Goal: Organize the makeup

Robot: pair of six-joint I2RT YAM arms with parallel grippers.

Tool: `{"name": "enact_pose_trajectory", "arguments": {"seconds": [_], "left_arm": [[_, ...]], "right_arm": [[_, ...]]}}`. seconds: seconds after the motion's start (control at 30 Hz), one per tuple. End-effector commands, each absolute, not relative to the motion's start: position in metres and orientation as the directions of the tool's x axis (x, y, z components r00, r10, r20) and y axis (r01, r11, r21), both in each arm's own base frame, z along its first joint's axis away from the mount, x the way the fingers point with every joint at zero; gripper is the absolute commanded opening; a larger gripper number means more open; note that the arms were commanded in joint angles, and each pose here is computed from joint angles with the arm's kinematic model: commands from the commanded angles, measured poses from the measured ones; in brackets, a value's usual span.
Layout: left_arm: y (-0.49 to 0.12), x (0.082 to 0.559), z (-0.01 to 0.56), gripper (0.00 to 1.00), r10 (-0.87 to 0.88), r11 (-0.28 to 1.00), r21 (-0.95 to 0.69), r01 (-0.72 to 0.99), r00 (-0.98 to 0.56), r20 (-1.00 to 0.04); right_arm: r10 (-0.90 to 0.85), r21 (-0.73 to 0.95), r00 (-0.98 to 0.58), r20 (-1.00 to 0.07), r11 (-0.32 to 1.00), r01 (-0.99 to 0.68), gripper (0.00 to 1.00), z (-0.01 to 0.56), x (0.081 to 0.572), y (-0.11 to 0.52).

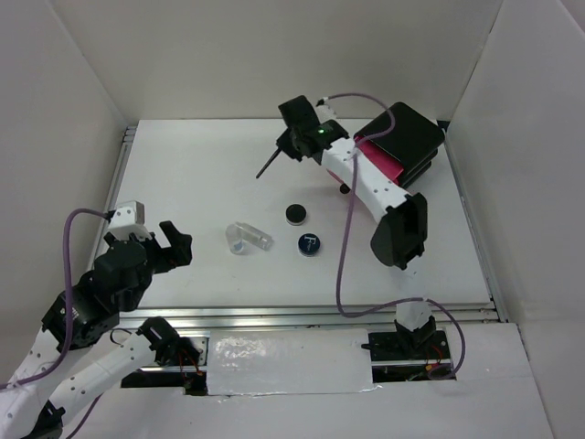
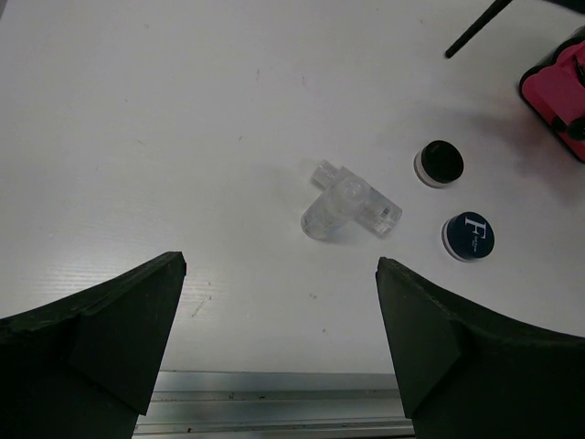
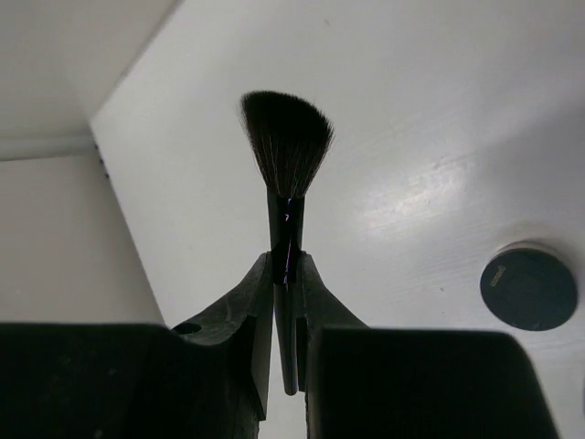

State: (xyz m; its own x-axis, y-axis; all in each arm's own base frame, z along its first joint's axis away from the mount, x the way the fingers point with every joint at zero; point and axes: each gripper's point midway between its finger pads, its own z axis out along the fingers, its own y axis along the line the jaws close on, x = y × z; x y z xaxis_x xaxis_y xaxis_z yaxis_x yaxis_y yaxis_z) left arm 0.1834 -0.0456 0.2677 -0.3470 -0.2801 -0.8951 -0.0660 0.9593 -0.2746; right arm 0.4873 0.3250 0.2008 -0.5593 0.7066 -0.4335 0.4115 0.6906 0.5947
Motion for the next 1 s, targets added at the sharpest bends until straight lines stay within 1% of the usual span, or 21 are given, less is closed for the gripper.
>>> {"name": "enact_pose_trajectory", "arguments": {"seconds": [0.0, 0.07, 0.1, 0.17, 0.2, 0.23, 0.27, 0.3, 0.33, 0.37, 0.4, 0.43, 0.53, 0.7, 0.83, 0.97], "left_arm": [[-0.049, 0.188, 0.275, 0.99, -0.288, 0.957, -0.285, -0.059, -0.330, -0.899], [-0.050, 0.187, 0.274, 0.99, -0.284, 0.958, -0.284, -0.052, -0.333, -0.899], [-0.051, 0.187, 0.275, 0.99, -0.286, 0.957, -0.286, -0.048, -0.331, -0.899], [-0.053, 0.188, 0.274, 0.99, -0.277, 0.959, -0.282, -0.036, -0.336, -0.900], [-0.054, 0.189, 0.273, 0.99, -0.275, 0.959, -0.279, -0.036, -0.340, -0.899], [-0.055, 0.189, 0.273, 0.99, -0.271, 0.961, -0.276, -0.035, -0.343, -0.900], [-0.056, 0.190, 0.272, 0.99, -0.269, 0.961, -0.275, -0.033, -0.346, -0.899], [-0.057, 0.190, 0.271, 0.99, -0.264, 0.962, -0.271, -0.031, -0.352, -0.898], [-0.058, 0.191, 0.271, 0.99, -0.261, 0.963, -0.268, -0.032, -0.355, -0.898], [-0.058, 0.191, 0.270, 0.99, -0.259, 0.964, -0.265, -0.032, -0.359, -0.897], [-0.059, 0.192, 0.268, 0.99, -0.253, 0.965, -0.259, -0.032, -0.365, -0.896], [-0.059, 0.193, 0.268, 0.99, -0.252, 0.966, -0.258, -0.033, -0.365, -0.896], [-0.061, 0.194, 0.266, 0.99, -0.242, 0.968, -0.250, -0.029, -0.375, -0.895], [-0.059, 0.194, 0.266, 0.99, -0.247, 0.967, -0.249, -0.044, -0.374, -0.894], [-0.060, 0.193, 0.267, 0.99, -0.250, 0.966, -0.256, -0.034, -0.369, -0.895], [-0.062, 0.194, 0.265, 0.99, -0.240, 0.969, -0.247, -0.033, -0.379, -0.893]], "right_arm": [[0.597, 0.575, -0.473, -0.648, 0.790, 0.210, 0.00, 0.300, 0.473, 0.291], [0.530, 0.519, -0.443, -0.723, 0.840, 0.158, 0.00, 0.324, 0.469, 0.267], [0.443, 0.446, -0.428, -0.788, 0.890, 0.100, 0.00, 0.344, 0.461, 0.250], [0.345, 0.351, -0.417, -0.841, 0.934, 0.065, 0.00, 0.355, 0.458, 0.221], [0.244, 0.256, -0.400, -0.883, 0.966, 0.024, 0.00, 0.369, 0.449, 0.204], [0.189, 0.192, -0.399, -0.897, 0.981, 0.032, 0.00, 0.368, 0.445, 0.190], [0.098, 0.093, -0.389, -0.916, 0.995, 0.030, 0.00, 0.369, 0.443, 0.174], [0.069, 0.038, -0.340, -0.938, 0.995, 0.097, 0.00, 0.385, 0.436, 0.149], [0.004, -0.037, -0.359, -0.933, 0.994, 0.108, 0.00, 0.373, 0.433, 0.139], [-0.022, -0.068, -0.331, -0.943, 0.989, 0.128, 0.00, 0.377, 0.435, 0.129], [-0.088, -0.139, -0.314, -0.945, 0.980, 0.143, 0.00, 0.384, 0.431, 0.114], [-0.121, -0.188, -0.330, -0.936, 0.966, 0.179, 0.00, 0.372, 0.431, 0.102], [-0.157, -0.217, -0.298, -0.942, 0.959, 0.183, 0.00, 0.367, 0.444, 0.089], [-0.227, -0.316, -0.365, -0.903, 0.926, 0.208, 0.00, 0.328, 0.461, 0.070], [-0.229, -0.321, -0.397, -0.889, 0.929, 0.184, 0.00, 0.303, 0.467, 0.073], [-0.221, -0.312, -0.436, -0.872, 0.938, 0.149, 0.02, 0.275, 0.471, 0.080]]}}
